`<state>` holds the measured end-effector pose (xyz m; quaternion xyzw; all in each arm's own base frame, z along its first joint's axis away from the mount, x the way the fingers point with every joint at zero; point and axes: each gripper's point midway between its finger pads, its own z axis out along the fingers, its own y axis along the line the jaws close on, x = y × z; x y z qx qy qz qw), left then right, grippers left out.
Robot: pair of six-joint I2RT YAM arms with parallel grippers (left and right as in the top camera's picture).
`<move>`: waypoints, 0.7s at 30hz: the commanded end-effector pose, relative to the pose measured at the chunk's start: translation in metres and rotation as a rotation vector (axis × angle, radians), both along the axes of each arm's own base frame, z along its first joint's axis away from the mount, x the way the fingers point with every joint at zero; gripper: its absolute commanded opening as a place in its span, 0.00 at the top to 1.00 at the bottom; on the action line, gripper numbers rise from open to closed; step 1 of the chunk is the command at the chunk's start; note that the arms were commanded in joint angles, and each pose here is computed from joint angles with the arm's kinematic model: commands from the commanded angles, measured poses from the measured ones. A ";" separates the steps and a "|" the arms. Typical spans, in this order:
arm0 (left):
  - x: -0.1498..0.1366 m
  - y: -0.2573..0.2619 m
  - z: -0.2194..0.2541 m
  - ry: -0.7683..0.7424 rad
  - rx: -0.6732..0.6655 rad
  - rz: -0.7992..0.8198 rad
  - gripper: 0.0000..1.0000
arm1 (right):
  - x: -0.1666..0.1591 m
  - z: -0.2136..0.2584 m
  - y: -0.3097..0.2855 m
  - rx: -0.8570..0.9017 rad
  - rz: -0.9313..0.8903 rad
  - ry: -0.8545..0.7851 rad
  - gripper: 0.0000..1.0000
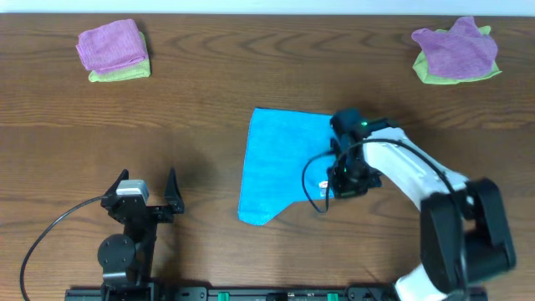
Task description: Fold the cloth
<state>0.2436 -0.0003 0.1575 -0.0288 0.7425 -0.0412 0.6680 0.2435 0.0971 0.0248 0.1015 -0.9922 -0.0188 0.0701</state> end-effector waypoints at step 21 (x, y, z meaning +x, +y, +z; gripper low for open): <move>0.000 0.000 -0.019 0.044 0.009 -0.003 0.04 | 0.039 -0.004 0.034 0.120 0.077 -0.138 0.99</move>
